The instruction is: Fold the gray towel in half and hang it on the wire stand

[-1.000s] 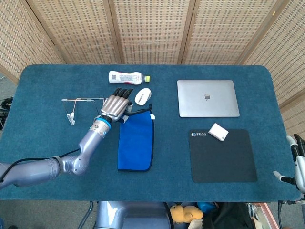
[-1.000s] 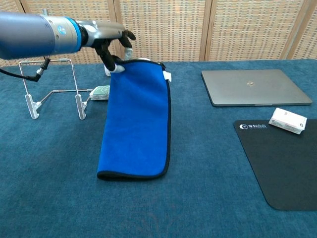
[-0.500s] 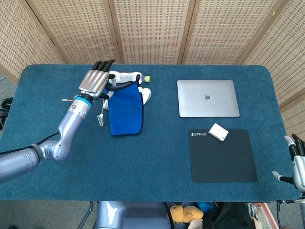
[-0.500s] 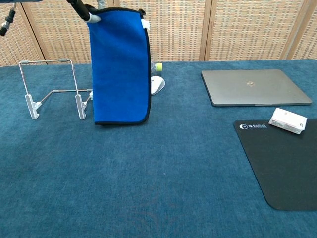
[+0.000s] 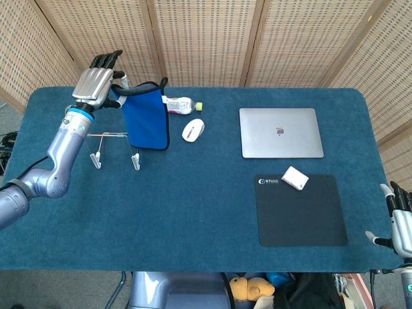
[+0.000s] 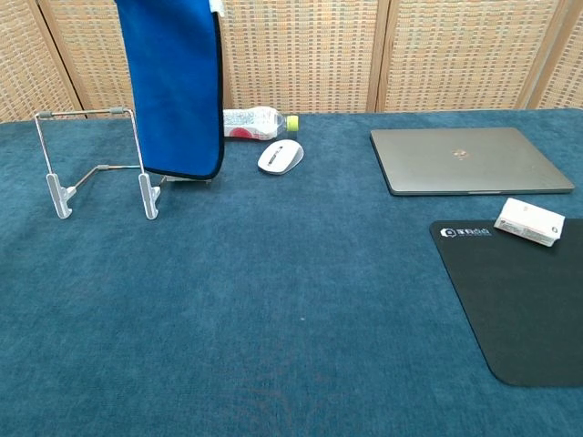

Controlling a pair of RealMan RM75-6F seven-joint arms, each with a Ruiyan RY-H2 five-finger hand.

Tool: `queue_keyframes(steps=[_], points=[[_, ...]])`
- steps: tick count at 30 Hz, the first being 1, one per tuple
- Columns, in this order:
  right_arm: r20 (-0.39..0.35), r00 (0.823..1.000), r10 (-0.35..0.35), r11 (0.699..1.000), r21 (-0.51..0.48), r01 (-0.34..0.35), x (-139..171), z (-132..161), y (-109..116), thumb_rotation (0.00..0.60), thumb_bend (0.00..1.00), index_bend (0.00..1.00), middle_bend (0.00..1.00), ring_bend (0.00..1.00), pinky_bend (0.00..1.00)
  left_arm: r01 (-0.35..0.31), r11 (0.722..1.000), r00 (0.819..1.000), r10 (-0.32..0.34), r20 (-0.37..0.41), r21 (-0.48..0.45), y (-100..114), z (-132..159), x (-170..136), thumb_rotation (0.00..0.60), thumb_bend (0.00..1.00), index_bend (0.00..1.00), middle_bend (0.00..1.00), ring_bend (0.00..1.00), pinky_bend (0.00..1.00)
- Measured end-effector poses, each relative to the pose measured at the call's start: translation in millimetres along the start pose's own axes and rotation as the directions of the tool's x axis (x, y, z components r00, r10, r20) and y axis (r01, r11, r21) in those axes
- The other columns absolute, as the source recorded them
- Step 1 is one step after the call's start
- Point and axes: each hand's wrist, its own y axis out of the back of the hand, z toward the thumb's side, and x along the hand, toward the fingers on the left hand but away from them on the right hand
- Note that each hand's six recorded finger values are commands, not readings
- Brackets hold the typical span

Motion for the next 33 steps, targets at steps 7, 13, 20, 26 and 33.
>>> queue_keyframes(steps=[7,13,20,26,33], points=[[-0.007,1.0,-0.005,1.0,-0.005,0.005,1,1,2,0.6,0.0,0.0,0.0,0.0,0.0,-0.008,1.0,0.999,0.008,-0.036,0.003,18,-32,-15,0.6,0.71,0.79,0.0,0.0,0.0],[-0.016,1.0,-0.012,1.0,-0.012,0.012,3,2,4,0.6,0.0,0.0,0.0,0.0,0.0,-0.005,1.0,0.998,0.005,-0.059,-0.001,24,-50,-27,0.6,0.71,0.79,0.0,0.0,0.0],[-0.036,0.999,-0.017,1.0,-0.018,0.017,7,6,6,0.6,0.0,0.0,0.0,0.0,0.0,0.015,0.998,0.996,-0.02,-0.087,-0.062,22,-66,-45,0.6,0.71,0.79,0.0,0.0,0.0],[-0.047,0.999,-0.021,1.0,-0.024,0.02,9,8,8,0.6,0.0,0.0,0.0,0.0,0.0,0.015,0.997,0.994,-0.024,-0.109,-0.082,26,-76,-61,0.6,0.71,0.8,0.0,0.0,0.0],[-0.054,0.998,-0.022,0.999,-0.033,0.02,10,9,9,0.6,0.0,0.0,0.0,0.0,0.0,0.031,0.994,0.991,-0.044,-0.124,-0.105,26,-80,-78,0.6,0.71,0.8,0.0,0.0,0.0]])
